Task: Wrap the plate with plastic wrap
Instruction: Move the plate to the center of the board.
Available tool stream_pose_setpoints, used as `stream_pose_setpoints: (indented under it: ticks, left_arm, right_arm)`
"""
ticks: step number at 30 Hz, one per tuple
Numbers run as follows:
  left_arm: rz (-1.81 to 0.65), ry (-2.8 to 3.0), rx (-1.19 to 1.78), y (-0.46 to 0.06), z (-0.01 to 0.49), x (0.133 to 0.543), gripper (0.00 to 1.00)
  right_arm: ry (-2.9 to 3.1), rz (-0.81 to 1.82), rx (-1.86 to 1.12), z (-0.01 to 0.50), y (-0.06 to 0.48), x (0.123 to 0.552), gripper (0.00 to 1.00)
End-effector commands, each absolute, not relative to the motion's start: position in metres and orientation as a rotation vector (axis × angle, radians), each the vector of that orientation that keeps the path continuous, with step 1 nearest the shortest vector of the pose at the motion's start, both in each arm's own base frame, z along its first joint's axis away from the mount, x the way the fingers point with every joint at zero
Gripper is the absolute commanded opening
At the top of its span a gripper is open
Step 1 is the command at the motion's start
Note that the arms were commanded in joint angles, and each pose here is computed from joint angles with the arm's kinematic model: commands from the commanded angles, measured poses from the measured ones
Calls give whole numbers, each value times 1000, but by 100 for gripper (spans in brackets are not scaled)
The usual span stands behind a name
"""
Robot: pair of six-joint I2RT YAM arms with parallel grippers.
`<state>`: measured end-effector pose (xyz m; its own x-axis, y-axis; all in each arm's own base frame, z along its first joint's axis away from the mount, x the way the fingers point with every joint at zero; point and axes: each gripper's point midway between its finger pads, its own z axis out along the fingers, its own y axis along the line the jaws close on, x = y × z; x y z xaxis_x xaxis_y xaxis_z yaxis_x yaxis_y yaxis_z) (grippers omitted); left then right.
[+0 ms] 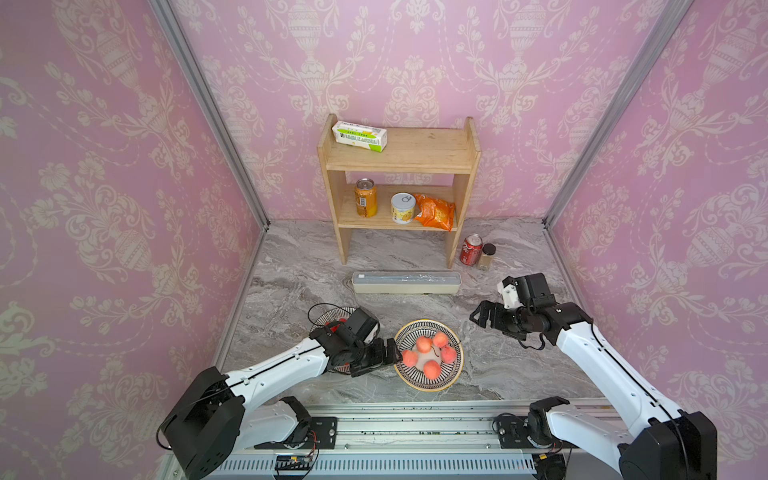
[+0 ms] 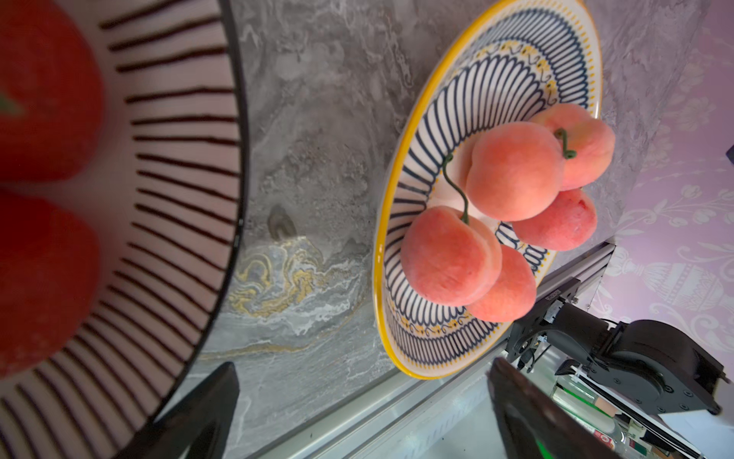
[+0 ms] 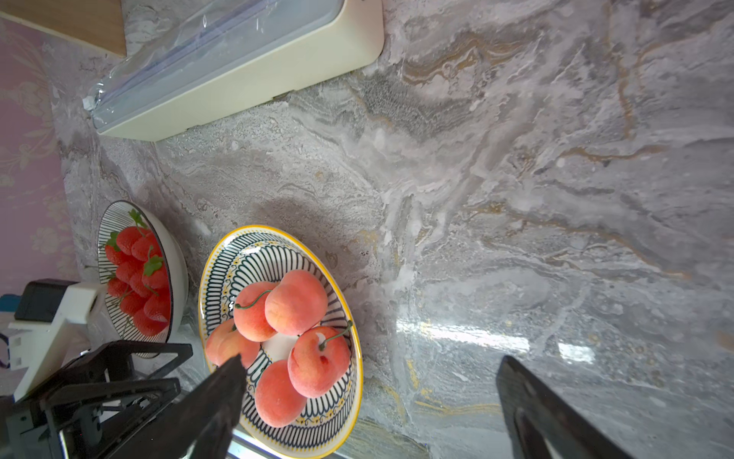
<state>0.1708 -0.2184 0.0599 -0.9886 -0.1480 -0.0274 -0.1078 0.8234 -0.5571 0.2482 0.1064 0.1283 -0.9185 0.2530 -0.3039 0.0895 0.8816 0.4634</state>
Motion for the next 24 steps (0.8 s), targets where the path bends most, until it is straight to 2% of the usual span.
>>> stream_pose_setpoints:
  ticks: [1, 12, 19, 24]
  left_arm:
    - [-782, 2949, -171, -193, 48, 185, 99]
    - [-789, 2812, -251, -161, 63, 272, 99]
    - [-805, 2724, -234, -156, 89, 294, 99]
    - [-817, 2648, -331, -140, 105, 310, 99]
  right_arm:
    - [2770, 750, 253, 116, 122, 229, 100]
    - [2802, 1043, 306, 83, 161, 201, 100]
    - [2814, 1154, 322, 66, 189, 190, 100]
    - [2818, 1208, 283, 65, 211, 193, 100]
